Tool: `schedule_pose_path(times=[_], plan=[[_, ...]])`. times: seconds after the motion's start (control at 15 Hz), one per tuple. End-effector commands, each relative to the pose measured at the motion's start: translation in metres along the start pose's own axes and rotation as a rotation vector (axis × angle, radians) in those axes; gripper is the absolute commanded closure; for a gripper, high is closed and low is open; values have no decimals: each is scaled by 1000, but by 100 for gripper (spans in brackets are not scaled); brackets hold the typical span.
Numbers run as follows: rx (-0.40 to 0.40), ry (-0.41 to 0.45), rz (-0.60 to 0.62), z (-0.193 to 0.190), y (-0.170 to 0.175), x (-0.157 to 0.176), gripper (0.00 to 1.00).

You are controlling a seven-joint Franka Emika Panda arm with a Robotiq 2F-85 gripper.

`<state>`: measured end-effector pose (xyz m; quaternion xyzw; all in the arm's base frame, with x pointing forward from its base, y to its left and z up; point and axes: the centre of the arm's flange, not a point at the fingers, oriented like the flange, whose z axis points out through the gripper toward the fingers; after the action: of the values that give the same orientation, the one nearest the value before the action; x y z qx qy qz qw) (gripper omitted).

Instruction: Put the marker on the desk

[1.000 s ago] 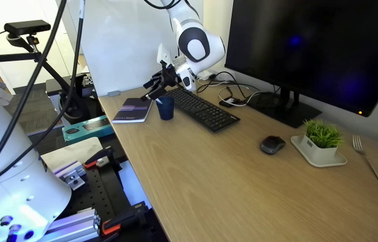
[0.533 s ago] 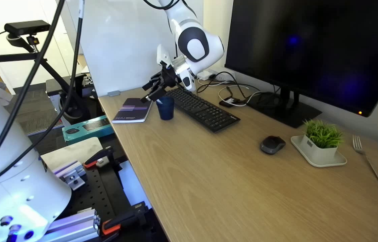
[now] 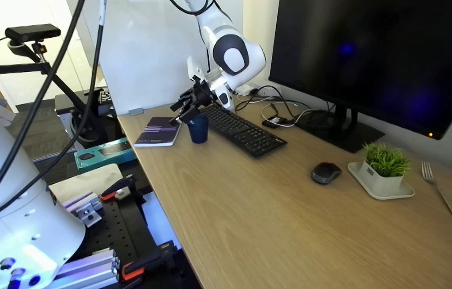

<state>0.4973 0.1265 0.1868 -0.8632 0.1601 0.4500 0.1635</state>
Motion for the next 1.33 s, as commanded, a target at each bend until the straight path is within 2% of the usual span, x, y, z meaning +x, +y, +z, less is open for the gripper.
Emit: schedule_pose_path(times=[0.0,0.13,0.2,0.33,0.93,1.0,1.27], plan=[[-20,11,-34,-4,-12,12,0],[-23,14,-42,-5,-17,16,0],[-27,21,-46,-6,-19,17,25],[-30,26,-53,-8,-22,19,34],[-50,32,-63,-9,-19,22,97],[-50,33,-63,-9,-19,22,100],[-50,41,-60,-19,-16,18,97]])
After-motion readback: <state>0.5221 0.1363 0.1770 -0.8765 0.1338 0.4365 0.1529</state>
